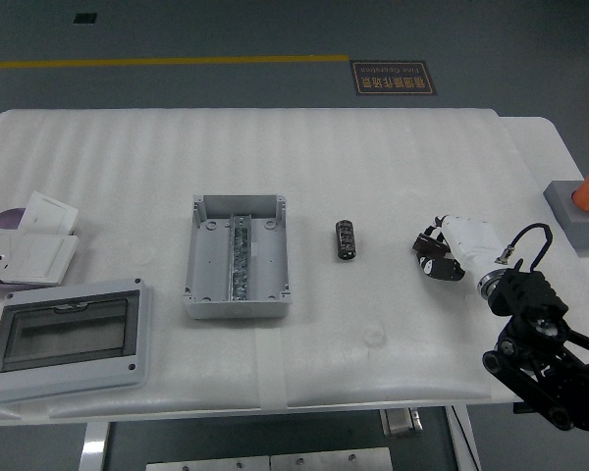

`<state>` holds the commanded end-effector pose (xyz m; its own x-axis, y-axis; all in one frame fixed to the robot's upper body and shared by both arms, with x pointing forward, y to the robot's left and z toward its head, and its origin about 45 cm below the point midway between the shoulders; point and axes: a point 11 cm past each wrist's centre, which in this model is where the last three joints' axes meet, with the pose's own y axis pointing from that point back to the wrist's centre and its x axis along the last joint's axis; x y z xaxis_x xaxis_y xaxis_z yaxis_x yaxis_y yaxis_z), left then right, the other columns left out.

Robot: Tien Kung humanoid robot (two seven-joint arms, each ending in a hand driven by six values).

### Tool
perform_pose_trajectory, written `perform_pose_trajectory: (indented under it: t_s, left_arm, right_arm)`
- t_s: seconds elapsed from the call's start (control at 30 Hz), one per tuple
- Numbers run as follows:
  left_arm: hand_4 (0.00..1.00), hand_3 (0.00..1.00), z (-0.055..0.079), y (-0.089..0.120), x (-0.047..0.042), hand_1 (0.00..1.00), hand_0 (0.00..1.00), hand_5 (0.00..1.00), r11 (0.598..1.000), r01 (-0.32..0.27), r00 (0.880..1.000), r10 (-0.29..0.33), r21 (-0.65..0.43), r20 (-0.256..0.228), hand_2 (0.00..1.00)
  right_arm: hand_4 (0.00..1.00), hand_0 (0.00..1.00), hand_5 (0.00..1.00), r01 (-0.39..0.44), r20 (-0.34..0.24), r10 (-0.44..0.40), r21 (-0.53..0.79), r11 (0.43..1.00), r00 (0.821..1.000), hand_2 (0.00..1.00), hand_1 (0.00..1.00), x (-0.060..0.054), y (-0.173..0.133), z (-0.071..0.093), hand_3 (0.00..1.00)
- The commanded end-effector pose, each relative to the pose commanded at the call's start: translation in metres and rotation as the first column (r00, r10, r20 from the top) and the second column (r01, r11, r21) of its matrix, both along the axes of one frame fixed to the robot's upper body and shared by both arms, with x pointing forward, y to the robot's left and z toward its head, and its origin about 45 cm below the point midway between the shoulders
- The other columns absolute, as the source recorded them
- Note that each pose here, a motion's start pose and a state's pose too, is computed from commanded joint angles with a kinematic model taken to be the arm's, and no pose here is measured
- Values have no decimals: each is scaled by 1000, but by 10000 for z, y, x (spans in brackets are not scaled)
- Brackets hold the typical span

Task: Pick up the battery,place it into the box

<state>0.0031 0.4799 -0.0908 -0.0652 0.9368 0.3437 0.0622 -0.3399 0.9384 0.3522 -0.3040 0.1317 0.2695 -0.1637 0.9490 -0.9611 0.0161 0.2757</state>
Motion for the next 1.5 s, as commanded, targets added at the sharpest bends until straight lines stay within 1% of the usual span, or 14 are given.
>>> perform_pose_trajectory:
  t_s: [0.13,0.17,0.33,0.37,0.53,0.6,0.77,0.97,1.07,1.17,1.23,1.37,1.43,1.5]
  left_arm:
    - [650,537,0,1,6,625,576,199,1000,1,1000,-1,0,1,523]
    - [647,538,1,1,7,626,576,201,1000,2,1000,-2,0,1,523]
    - [647,538,1,1,12,626,576,201,1000,2,1000,-2,1,2,523]
    - [644,538,1,0,12,627,576,203,1000,2,1000,-2,0,2,524]
    - [644,538,0,-1,4,627,576,203,1000,2,1000,-2,1,-1,524]
    - [646,538,0,0,2,627,576,204,1000,1,1000,-1,1,-2,525]
    - [646,538,4,6,13,629,575,206,1000,3,1000,-3,2,-1,525]
    - [647,538,11,18,31,628,575,208,1000,7,1000,-7,4,-2,525]
    - [647,538,13,23,28,628,575,208,1000,8,1000,-8,5,-5,525]
    - [649,538,14,25,22,629,575,208,1000,9,1000,-9,5,-8,526]
    - [649,538,13,24,21,629,575,208,1000,10,1000,-10,5,-9,526]
    - [652,538,15,26,29,629,575,204,1000,10,1000,-10,8,-8,525]
    - [652,538,16,30,33,629,575,204,1000,10,1000,-10,10,-8,525]
    - [652,538,20,38,46,629,575,204,1000,11,1000,-11,13,-4,525]
  right_arm:
    - [599,312,254,-3,10,3,2,1000,1000,430,435,1,6,8,622]
    - [576,297,256,-5,13,5,3,1000,1000,423,430,0,7,12,626]
    - [576,297,256,-15,30,15,14,1000,999,423,430,-4,30,44,626]
    - [327,283,142,-19,33,18,17,1000,999,424,437,-6,42,54,665]
    - [327,283,142,-71,69,68,38,997,995,424,437,-3,225,189,665]
    - [325,285,164,-103,85,99,42,994,991,416,429,1,337,257,659]
    - [335,287,173,-232,128,223,53,971,966,414,433,12,808,451,658]
    - [339,292,176,-378,160,360,104,920,919,413,432,-5,1428,601,660]
    - [339,292,176,-434,172,410,147,889,896,413,432,-37,1686,657,660]
    - [346,290,181,-475,179,445,192,859,877,413,431,-62,1891,695,661]
    - [346,290,181,-491,176,462,207,846,869,413,431,-70,1980,693,661]
    - [355,292,186,-504,178,473,224,834,863,410,432,-70,2080,651,661]
    - [355,292,186,-507,169,479,222,833,861,410,432,-72,2105,613,661]
    - [355,292,186,-511,147,490,210,834,859,410,432,-83,2132,556,661]
